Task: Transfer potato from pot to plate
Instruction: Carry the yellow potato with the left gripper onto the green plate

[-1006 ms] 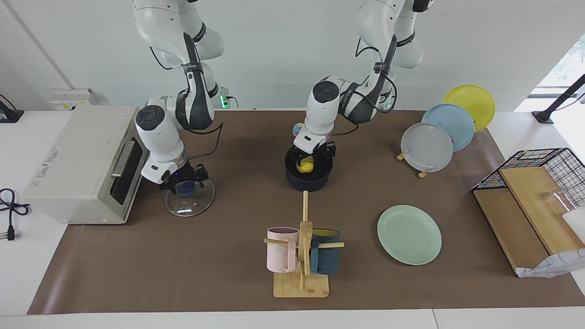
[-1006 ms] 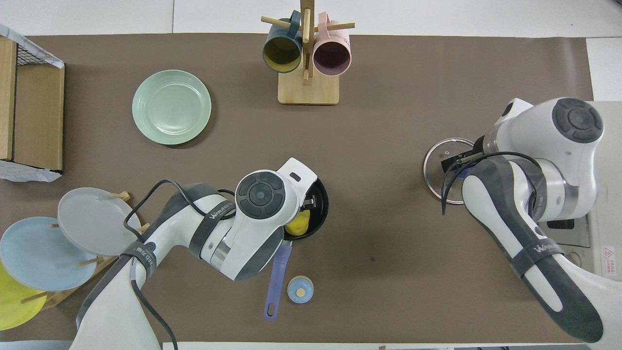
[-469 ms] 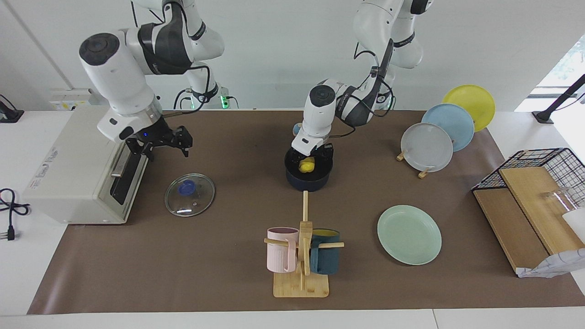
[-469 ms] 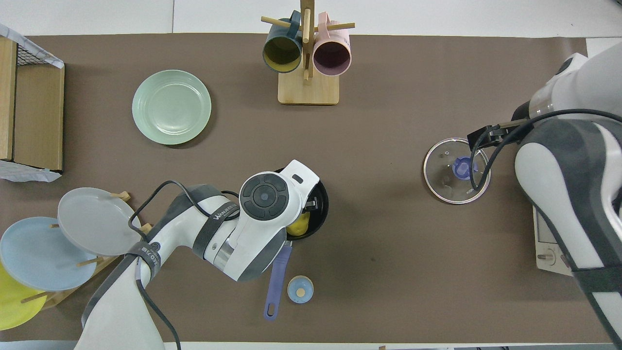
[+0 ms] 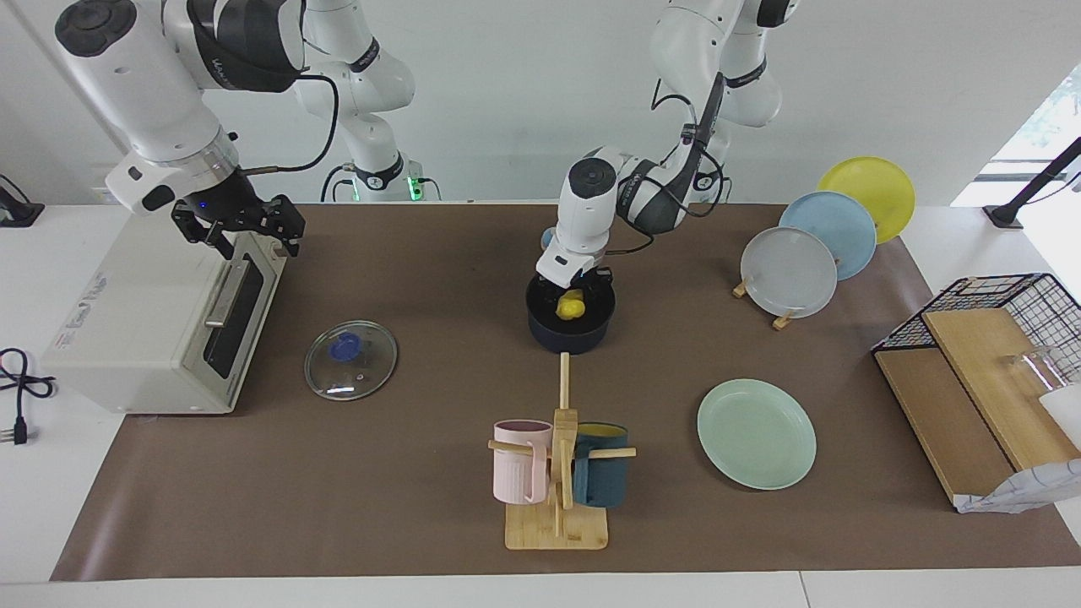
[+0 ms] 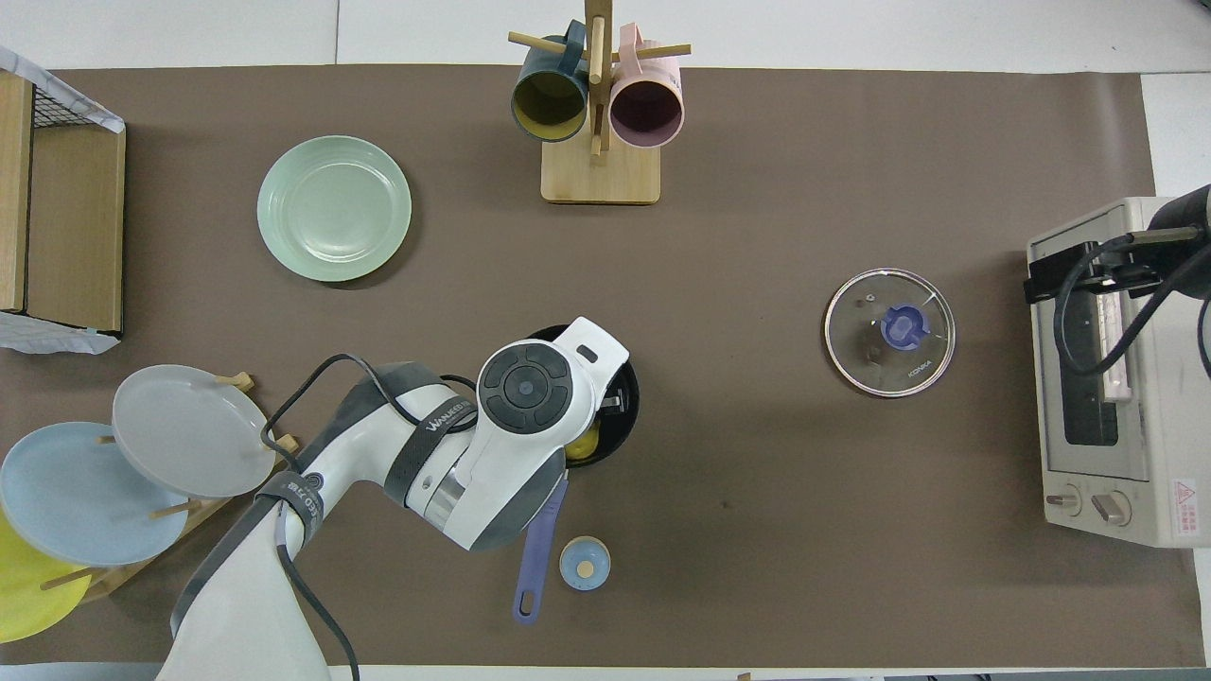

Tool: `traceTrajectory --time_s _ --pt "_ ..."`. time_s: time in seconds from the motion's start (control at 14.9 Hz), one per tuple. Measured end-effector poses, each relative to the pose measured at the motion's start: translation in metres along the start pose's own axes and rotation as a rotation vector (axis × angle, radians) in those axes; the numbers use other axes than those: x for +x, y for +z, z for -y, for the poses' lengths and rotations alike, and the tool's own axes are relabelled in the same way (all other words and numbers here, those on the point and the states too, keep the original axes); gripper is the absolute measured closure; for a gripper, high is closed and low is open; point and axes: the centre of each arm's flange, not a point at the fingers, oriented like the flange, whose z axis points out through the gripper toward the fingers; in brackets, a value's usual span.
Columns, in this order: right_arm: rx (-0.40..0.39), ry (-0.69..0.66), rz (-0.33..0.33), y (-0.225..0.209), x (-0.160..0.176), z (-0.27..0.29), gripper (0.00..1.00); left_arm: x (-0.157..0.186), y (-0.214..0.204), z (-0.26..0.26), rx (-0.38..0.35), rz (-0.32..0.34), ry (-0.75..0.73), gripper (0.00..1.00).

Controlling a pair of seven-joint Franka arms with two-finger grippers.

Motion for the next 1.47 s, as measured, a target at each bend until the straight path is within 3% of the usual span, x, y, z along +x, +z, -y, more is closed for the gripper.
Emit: traceTrajectory --time_s 0.4,0.8,1.14,1.47 --pt "-0.064 -0.009 0.021 -0.001 -0.012 -0.003 0.00 0.010 -0.011 0.003 0.005 0.004 -0.016 0.37" --pt "-0.067 -0.006 0.002 -0.002 -0.010 -0.005 0.00 0.060 -0.135 0.030 0.007 0.026 -0.105 0.37" --pt "-0.038 0.026 0.000 -0.002 -0.011 -0.019 0.00 0.145 -0.210 0.145 -0.007 0.060 -0.095 0.37" --pt "-0.033 0.029 -0.001 -0.002 -0.011 -0.020 0.00 0.231 -0.177 0.259 -0.034 0.040 0.032 0.37"
